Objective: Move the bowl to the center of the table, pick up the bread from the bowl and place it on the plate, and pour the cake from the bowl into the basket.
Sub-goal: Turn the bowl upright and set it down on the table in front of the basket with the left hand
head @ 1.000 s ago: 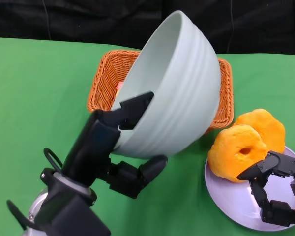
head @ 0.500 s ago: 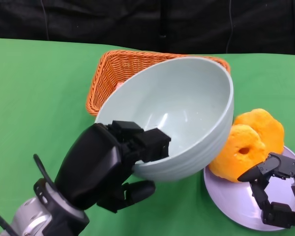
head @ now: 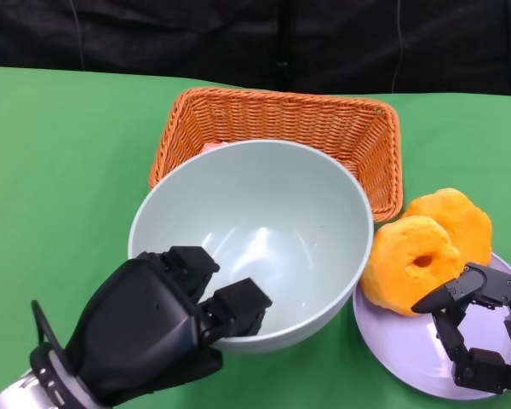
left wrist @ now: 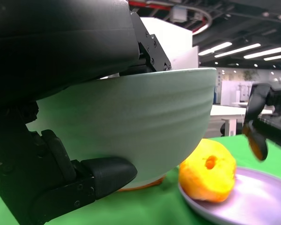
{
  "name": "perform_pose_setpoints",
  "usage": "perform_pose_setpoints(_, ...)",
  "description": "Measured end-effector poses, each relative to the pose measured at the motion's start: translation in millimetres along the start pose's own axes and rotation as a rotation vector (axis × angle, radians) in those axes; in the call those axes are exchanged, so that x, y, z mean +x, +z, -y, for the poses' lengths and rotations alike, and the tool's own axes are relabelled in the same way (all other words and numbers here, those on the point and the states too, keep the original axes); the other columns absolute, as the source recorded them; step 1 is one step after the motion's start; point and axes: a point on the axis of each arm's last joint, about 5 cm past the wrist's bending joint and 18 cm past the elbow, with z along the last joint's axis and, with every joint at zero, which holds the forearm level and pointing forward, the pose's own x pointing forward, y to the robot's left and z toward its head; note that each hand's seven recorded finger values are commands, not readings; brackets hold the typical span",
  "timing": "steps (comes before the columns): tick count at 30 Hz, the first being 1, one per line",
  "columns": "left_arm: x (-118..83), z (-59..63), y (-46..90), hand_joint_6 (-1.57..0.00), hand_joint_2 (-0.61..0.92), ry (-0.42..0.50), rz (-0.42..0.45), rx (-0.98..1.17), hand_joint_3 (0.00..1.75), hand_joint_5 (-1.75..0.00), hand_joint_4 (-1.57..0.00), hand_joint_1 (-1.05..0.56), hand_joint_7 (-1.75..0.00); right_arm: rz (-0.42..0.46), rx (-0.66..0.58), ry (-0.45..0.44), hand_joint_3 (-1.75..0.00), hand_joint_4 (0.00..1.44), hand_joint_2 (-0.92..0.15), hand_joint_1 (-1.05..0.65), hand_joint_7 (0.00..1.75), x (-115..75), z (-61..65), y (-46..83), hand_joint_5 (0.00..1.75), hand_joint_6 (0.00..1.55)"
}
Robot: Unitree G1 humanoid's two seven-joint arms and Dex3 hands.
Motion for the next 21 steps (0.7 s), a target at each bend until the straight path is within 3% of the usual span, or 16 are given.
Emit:
perform_pose_setpoints(4,-6,2.9,-2.7,-0.73,0.20,-0.026,0.006,0.046,1.34,-1.75,-1.00,-0.22,-1.74,0.001,0.000,0.000,-1.12,0.90,-0.46,-0.09,1.05,0.2,0.1,0.0,1.50,0.94)
perform_pose_setpoints(6,-10,5.9,-3.9,-0.79,0.25,-0.043,0.007,0.053,1.26,-1.75,-1.00,-0.23,-1.58,0.001,0.000,0.000,-1.12,0.89,-0.46,-0.09,1.05,0.2,0.1,0.0,1.50,0.94)
perform_pose_setpoints(8,-14,9.4,-6.1,-0.81,0.26,-0.053,0.010,0.071,1.23,-1.75,-1.00,-0.25,-1.54,0.001,0.001,0.000,-1.11,0.89,-0.46,-0.09,1.05,0.2,0.1,0.0,1.50,0.94)
perform_pose_setpoints(17,-23,23.9,-14.6,-0.77,0.27,-0.074,0.011,0.090,1.19,-1.75,-0.99,-0.25,-1.61,0.000,0.002,0.000,-1.10,0.89,-0.47,-0.09,1.05,-0.3,0.2,0.0,1.51,0.94)
perform_pose_setpoints(21,-30,36.0,-19.0,-0.78,0.26,-0.125,0.008,0.109,1.16,-1.75,-0.99,-0.27,-1.59,0.000,0.001,0.000,-1.10,0.89,-0.47,-0.10,1.04,-0.5,0.2,0.0,1.50,0.94)
